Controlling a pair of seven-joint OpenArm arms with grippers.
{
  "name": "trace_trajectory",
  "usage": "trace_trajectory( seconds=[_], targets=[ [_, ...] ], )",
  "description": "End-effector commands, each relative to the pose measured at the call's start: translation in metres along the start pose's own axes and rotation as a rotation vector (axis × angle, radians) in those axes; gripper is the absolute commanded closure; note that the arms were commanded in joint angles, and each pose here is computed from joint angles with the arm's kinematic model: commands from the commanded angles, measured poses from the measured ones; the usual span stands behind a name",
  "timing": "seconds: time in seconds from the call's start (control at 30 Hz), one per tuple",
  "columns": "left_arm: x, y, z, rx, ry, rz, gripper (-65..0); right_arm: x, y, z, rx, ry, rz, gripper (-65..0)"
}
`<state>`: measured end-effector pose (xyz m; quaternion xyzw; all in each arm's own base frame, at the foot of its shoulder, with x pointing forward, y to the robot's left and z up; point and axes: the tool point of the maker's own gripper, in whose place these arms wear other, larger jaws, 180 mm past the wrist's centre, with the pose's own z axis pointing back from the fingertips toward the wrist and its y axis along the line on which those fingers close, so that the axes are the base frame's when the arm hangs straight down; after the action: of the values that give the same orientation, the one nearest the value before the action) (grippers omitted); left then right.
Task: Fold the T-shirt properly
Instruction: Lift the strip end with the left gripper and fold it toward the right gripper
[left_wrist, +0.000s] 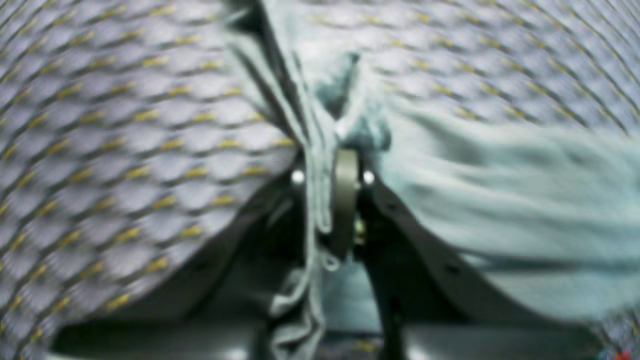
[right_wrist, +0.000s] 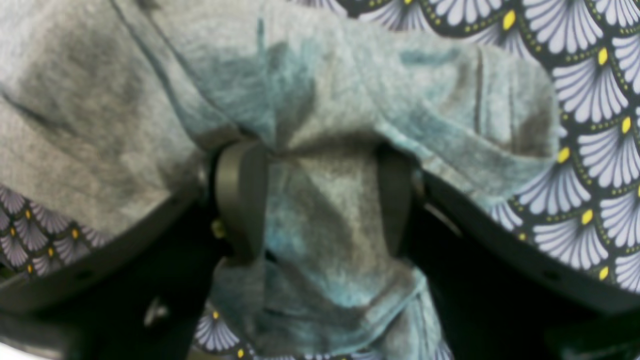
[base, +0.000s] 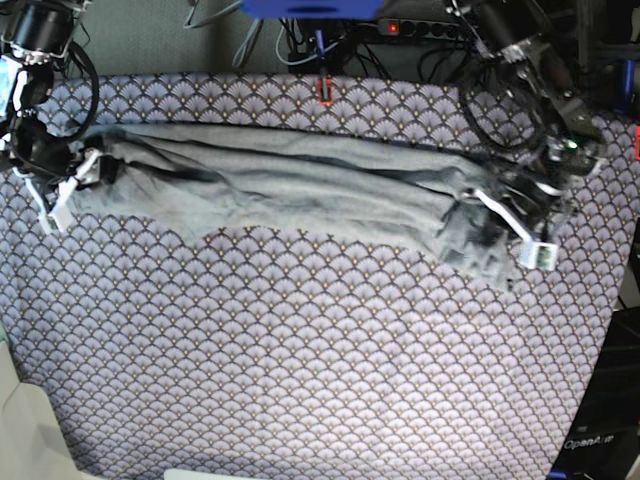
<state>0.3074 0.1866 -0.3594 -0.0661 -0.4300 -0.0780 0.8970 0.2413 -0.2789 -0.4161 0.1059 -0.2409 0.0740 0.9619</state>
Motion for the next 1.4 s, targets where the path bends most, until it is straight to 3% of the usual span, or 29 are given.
trace_trajectory(
  seconds=[0.0,0.37,0.53,1.0,1.37],
  targets=[
    [0.018,-0.010,0.004,-0.022,-0.058,-0.036,0.0,0.014,-0.005,0.007,-0.011,-0.042,0.009,-36.5],
    [0.013,-0.093,-0.004,-0.141,-0.001,-0.251,0.0,0.013,-0.002,0.005,-0.004,-0.044,0.004,-36.5],
    [0.013,-0.121,-0.009,-0.177,0.008,-0.286,0.0,0.013,-0.001,0.004,-0.001,-0.043,0.003,-36.5],
    [0.027,-0.171,-0.004,-0.113,-0.033,-0.128,0.0,0.013,-0.002,0.005,-0.004,-0.040,0.004,-36.4],
    [0.023,-0.224,-0.002,-0.134,-0.029,-0.090,0.0,0.013,-0.001,0.005,-0.002,-0.041,0.004,-36.4]
  ],
)
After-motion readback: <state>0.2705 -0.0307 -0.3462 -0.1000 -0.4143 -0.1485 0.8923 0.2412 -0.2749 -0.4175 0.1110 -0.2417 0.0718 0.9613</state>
